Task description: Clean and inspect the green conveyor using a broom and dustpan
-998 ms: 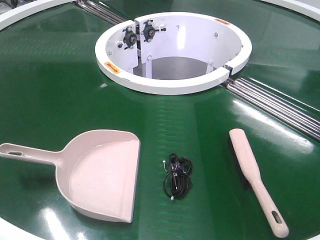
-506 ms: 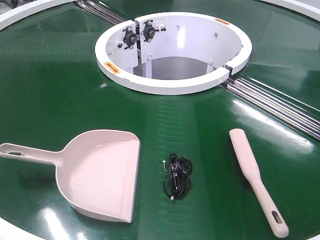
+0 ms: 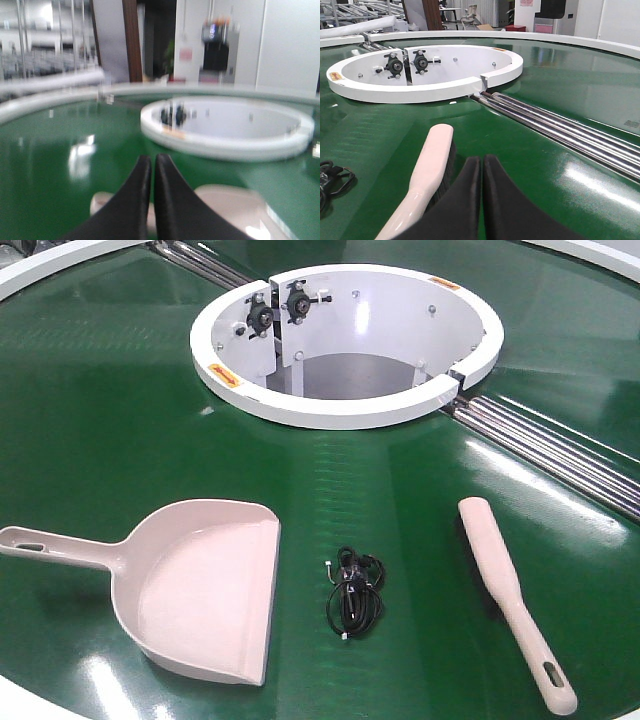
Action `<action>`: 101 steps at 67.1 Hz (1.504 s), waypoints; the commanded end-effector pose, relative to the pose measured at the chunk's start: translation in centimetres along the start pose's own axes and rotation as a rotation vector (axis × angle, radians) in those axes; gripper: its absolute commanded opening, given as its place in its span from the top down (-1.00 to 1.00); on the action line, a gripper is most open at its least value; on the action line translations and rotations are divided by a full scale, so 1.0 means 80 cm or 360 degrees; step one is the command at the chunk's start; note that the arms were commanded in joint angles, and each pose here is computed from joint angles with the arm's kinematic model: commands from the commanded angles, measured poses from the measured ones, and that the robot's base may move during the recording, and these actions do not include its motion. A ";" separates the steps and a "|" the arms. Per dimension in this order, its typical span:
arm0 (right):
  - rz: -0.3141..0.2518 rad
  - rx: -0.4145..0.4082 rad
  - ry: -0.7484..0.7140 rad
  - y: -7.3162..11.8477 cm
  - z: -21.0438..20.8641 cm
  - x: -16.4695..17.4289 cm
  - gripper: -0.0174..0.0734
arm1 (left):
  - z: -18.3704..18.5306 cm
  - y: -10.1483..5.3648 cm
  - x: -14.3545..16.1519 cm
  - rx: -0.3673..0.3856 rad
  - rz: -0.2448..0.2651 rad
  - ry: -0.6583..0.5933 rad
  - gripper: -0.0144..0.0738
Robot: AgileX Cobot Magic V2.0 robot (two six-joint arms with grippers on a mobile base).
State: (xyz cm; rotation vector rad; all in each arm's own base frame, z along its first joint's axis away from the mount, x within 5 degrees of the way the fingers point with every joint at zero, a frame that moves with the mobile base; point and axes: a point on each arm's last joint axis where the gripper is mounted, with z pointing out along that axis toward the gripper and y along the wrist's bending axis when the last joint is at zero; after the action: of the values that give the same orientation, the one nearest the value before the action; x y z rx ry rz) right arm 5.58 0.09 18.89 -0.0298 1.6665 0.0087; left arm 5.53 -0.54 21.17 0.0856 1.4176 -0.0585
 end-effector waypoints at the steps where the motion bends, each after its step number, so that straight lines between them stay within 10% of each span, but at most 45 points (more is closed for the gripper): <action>1: -0.0016 0.0005 -0.0102 0.000 0.001 -0.001 0.64 | -0.005 0.001 -0.031 -0.0005 -0.0032 -0.0373 0.69; 9: -0.0016 0.0005 -0.0102 0.000 0.001 -0.001 0.64 | -0.004 0.002 -0.086 -0.0007 -0.0033 -0.0400 0.69; 26: -0.0016 0.0005 -0.0102 0.000 0.001 -0.001 0.64 | 0.048 0.005 -0.164 -0.0005 0.0015 0.0325 0.69; 56: -0.0016 0.0005 -0.0102 0.000 0.001 -0.001 0.64 | 0.118 0.005 -0.123 -0.0002 -0.0027 0.0987 0.64; 89: -0.0016 0.0005 -0.0102 0.000 0.001 -0.001 0.64 | 0.130 0.004 -0.110 0.0026 0.0043 0.1090 -0.48; 101: -0.0016 0.0005 -0.0102 0.000 0.001 -0.001 0.64 | 0.130 0.002 -0.111 0.0020 -0.0049 0.1074 -0.56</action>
State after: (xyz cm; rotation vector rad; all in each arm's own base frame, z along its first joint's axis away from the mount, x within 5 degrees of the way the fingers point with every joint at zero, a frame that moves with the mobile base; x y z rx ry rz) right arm 5.58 0.09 18.89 -0.0298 1.6665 0.0087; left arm 13.98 -1.26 29.75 0.1541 2.2023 -0.0183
